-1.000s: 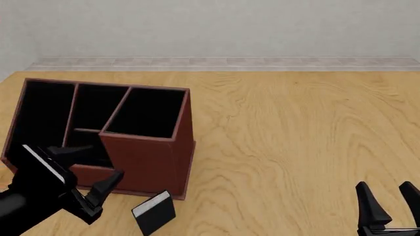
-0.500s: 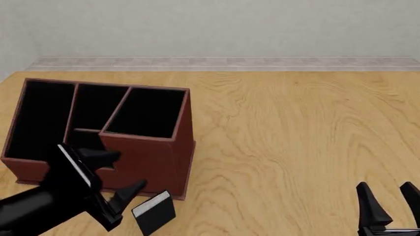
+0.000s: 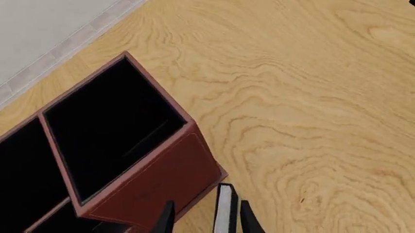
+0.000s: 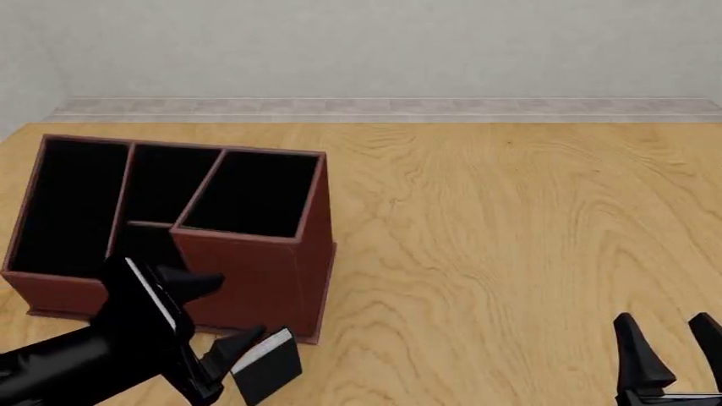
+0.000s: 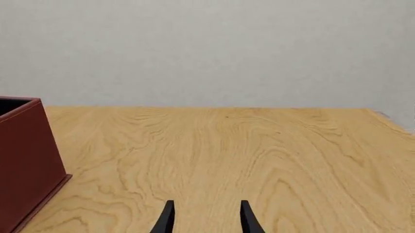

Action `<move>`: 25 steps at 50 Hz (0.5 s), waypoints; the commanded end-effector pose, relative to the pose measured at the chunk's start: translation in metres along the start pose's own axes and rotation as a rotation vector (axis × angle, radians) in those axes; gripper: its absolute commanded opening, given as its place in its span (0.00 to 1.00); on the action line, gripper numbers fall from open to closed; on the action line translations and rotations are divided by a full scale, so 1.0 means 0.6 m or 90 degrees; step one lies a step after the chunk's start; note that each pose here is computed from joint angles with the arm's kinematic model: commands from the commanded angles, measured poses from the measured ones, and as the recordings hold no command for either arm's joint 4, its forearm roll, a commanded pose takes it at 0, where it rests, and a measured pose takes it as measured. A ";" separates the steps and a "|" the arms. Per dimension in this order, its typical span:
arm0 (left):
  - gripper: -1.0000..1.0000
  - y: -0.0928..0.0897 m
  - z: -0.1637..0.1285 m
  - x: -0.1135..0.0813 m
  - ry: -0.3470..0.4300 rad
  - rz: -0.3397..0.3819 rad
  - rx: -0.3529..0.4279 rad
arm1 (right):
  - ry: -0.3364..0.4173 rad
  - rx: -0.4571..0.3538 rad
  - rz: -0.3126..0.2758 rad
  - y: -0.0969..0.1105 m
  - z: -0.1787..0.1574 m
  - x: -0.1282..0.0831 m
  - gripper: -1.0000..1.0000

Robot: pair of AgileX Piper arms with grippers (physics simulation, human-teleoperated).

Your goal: Pick up the book and place it in the left compartment of the caddy.

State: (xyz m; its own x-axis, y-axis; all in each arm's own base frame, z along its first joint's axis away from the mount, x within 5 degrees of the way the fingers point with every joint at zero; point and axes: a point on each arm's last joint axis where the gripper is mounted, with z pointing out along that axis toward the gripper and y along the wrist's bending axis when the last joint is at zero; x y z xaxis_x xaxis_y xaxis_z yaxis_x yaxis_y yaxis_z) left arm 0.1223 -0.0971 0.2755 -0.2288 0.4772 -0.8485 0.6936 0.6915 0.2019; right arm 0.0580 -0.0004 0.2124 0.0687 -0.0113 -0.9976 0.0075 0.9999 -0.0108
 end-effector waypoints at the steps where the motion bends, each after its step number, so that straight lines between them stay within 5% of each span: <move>1: 1.00 -0.002 0.007 0.010 0.021 -0.009 0.005 | -0.001 0.001 -0.003 0.000 0.000 0.000 1.00; 25: 1.00 -0.017 0.030 0.031 0.062 -0.025 0.031 | 0.000 0.001 -0.010 0.000 -0.001 0.000 1.00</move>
State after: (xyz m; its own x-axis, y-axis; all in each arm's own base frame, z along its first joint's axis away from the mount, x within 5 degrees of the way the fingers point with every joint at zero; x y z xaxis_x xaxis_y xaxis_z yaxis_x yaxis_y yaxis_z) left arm 0.1227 -0.1022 0.2573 -0.2954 0.4947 -0.8173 0.7096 0.6864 0.1590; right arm 0.0576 -0.0005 0.2123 0.0692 -0.0233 -0.9973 0.0096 0.9997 -0.0227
